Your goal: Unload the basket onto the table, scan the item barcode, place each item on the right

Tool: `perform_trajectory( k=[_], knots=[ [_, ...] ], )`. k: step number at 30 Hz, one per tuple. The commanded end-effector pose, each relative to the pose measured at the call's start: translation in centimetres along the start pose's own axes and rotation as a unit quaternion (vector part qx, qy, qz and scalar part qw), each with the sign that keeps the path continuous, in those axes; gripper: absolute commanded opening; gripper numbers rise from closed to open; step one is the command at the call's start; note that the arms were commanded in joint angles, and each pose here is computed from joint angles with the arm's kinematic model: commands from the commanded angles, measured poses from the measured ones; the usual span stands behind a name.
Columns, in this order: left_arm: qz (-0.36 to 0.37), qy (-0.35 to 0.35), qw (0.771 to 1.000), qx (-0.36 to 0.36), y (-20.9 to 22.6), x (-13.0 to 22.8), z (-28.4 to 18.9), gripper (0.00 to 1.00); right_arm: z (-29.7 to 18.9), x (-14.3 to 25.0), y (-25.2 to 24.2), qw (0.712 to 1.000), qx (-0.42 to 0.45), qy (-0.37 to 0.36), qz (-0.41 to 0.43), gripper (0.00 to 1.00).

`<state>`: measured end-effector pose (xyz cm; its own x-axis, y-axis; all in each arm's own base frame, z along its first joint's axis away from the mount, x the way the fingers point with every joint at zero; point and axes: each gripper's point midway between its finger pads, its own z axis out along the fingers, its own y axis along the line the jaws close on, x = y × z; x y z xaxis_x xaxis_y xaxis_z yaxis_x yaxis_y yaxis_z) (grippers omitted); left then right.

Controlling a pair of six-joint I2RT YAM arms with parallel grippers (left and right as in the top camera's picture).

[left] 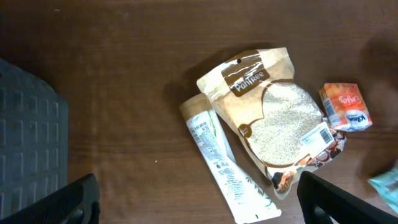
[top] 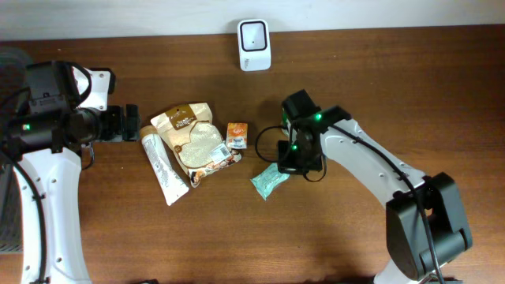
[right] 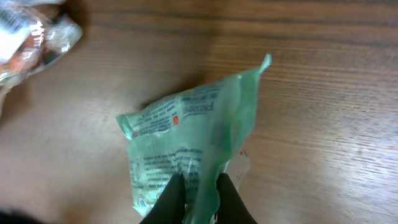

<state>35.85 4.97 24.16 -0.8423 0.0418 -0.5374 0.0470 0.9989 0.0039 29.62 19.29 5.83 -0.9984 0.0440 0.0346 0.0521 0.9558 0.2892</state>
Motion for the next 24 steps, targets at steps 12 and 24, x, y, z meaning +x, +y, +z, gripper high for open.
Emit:
perform_trajectory(
  k=[12,24],
  knots=[
    [0.010,-0.015,1.000,0.004,-0.3,-0.5,-0.9,0.99,1.6,2.5,-0.8,0.997,0.021,0.033,0.073,0.13],
    [0.010,-0.015,1.000,0.004,-0.3,-0.5,-0.9,0.99,1.5,3.6,-0.2,0.998,0.003,0.058,0.033,0.39]
  ],
)
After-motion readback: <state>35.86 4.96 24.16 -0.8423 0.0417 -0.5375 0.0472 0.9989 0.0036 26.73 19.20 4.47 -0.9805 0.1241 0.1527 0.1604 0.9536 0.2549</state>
